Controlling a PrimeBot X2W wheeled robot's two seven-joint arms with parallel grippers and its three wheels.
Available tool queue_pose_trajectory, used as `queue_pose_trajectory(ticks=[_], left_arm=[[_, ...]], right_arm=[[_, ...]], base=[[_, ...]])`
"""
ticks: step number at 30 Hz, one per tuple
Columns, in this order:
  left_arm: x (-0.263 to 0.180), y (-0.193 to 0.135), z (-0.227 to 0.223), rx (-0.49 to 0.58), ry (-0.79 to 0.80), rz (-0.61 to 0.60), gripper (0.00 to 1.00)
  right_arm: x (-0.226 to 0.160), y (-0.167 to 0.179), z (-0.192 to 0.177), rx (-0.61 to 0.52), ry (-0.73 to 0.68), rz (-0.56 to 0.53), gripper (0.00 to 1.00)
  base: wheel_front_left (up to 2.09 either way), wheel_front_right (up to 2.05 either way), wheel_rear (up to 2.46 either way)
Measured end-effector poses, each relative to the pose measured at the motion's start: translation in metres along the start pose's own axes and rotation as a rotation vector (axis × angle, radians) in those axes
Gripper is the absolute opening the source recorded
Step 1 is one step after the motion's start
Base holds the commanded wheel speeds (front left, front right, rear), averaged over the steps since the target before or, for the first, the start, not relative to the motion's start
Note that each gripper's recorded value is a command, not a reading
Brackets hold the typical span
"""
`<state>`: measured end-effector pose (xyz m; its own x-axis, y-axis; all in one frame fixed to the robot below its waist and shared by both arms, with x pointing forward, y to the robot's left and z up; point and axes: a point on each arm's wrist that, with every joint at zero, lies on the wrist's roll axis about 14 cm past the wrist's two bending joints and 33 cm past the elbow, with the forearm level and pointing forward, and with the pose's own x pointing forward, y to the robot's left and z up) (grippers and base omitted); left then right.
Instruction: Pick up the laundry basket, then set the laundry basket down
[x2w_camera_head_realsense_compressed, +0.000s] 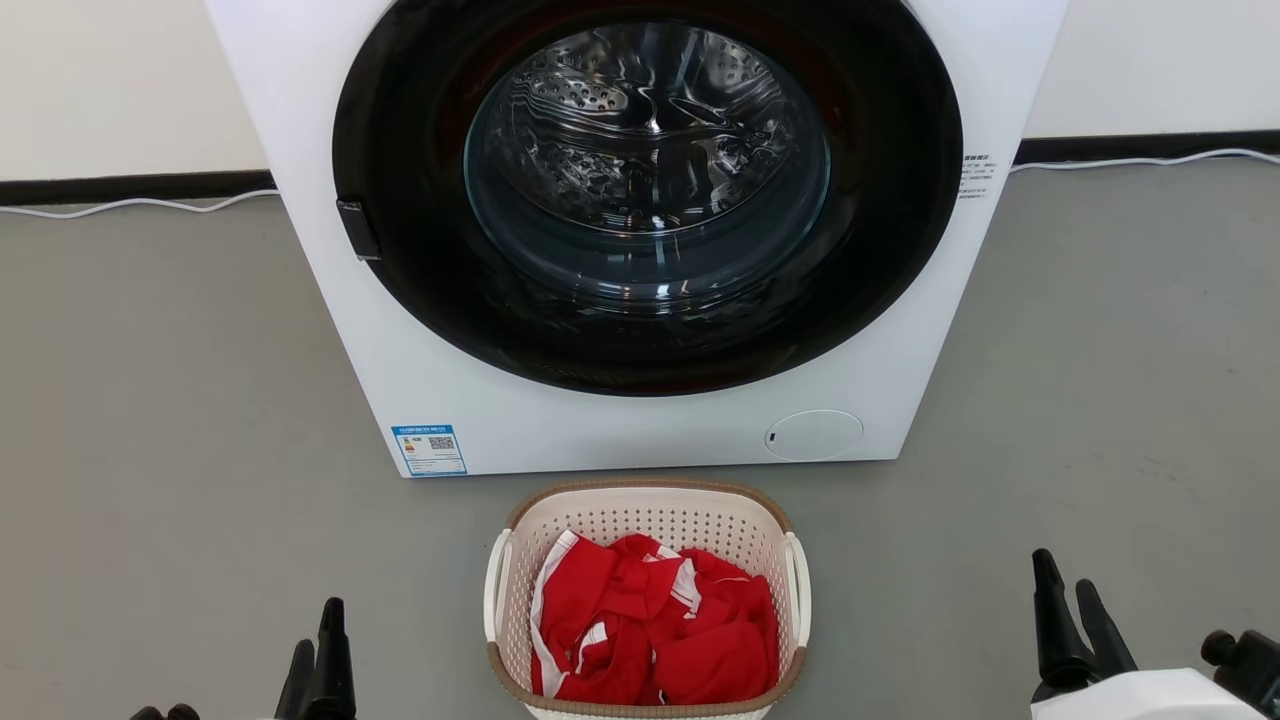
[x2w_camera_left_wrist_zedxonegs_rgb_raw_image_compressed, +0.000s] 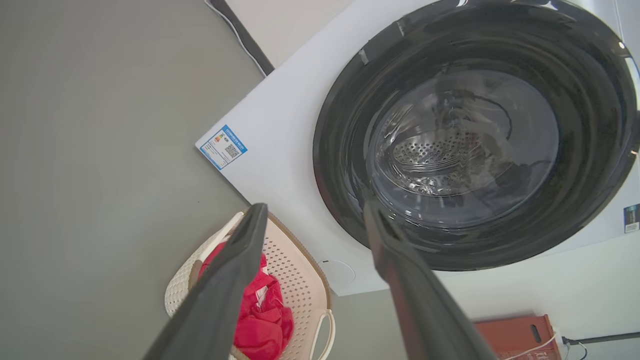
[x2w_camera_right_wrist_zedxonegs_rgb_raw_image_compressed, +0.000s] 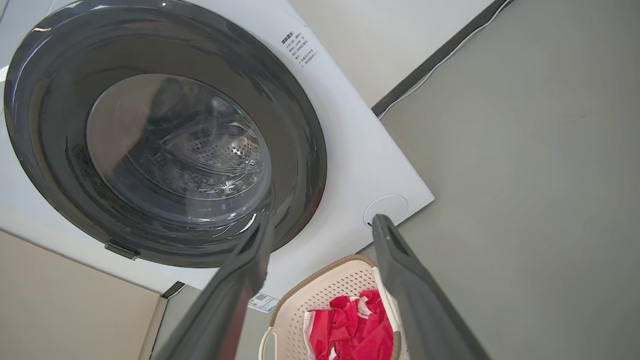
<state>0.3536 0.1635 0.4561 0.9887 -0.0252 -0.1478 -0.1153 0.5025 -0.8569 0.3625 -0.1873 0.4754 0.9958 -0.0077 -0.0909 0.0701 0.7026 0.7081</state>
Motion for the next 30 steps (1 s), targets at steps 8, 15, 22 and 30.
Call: queue_pose_trajectory(ticks=[8, 15, 22, 30], left_arm=[[0.000, -0.005, -0.002, 0.112, 0.002, -0.023, 1.00], [-0.001, -0.009, -0.003, 0.193, -0.001, -0.038, 1.00], [-0.001, -0.013, -0.006, 0.275, -0.002, -0.060, 1.00], [-0.004, -0.018, -0.009, 0.391, 0.001, -0.092, 1.00]], right_arm=[[0.000, 0.006, -0.002, -0.129, 0.003, 0.027, 1.00], [0.000, 0.012, -0.003, -0.220, 0.001, 0.053, 1.00], [0.000, 0.016, -0.001, -0.311, -0.013, 0.071, 1.00], [-0.002, 0.018, -0.002, -0.405, -0.020, 0.087, 1.00]], base=[[0.00, 0.00, 0.00], [0.00, 0.00, 0.00], [0.00, 0.00, 0.00], [0.00, 0.00, 0.00]])
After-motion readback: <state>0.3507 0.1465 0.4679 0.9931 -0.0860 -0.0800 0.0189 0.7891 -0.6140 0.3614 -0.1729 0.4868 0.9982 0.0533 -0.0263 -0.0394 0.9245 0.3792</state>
